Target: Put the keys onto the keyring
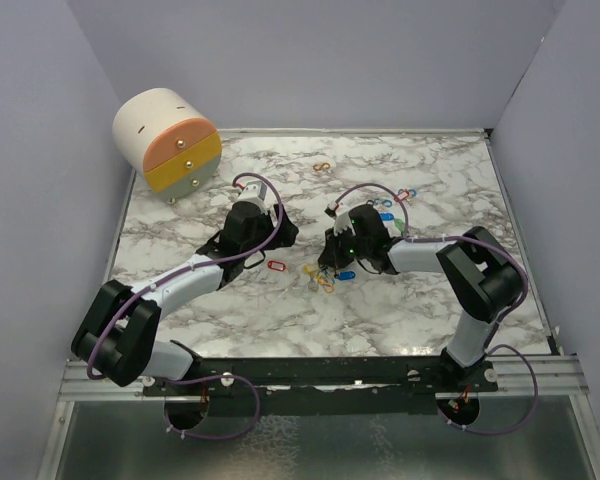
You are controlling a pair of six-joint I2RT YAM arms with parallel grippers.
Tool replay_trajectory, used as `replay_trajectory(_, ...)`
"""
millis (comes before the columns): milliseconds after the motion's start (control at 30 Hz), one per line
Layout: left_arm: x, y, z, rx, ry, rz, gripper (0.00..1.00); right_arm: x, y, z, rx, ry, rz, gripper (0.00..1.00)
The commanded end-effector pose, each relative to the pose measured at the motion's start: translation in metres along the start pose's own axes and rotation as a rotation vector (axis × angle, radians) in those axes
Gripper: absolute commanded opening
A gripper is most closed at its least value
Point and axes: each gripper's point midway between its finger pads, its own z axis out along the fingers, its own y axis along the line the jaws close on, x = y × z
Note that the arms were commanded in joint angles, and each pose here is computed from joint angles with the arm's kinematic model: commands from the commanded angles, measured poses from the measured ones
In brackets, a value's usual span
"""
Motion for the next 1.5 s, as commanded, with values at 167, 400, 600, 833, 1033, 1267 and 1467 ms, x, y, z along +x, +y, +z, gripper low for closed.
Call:
replay_trajectory(167,-0.008,0.004,-0.001,-0.015,-0.026,0.001,0.77,-0.033,0.001,-0.018,0.058,-0.120,-0.061,0.00)
replay_trajectory(400,-0.017,0.007,0.007,-0.051,-0.042,0.011,0.77,-0.075,0.010,-0.057,0.112,-0.302,-0.139,0.00)
replay_trajectory(600,-0.031,0.013,0.018,-0.110,-0.071,0.029,0.77,-0.093,0.011,-0.083,0.165,-0.394,-0.170,0.00)
replay_trajectory(833,-0.057,0.029,0.044,-0.217,-0.100,0.062,0.77,-0.097,0.010,-0.097,0.194,-0.431,-0.178,0.00)
replay_trajectory(1033,-0.064,0.060,0.078,-0.386,-0.069,0.132,0.77,-0.096,0.013,-0.105,0.193,-0.445,-0.180,0.00)
replay_trajectory(1267,-0.065,0.095,0.114,-0.541,-0.013,0.205,0.77,-0.099,0.018,-0.113,0.185,-0.468,-0.186,0.00)
replay_trajectory(1467,-0.074,0.114,0.130,-0.587,-0.007,0.209,0.77,-0.098,0.018,-0.114,0.188,-0.470,-0.186,0.00)
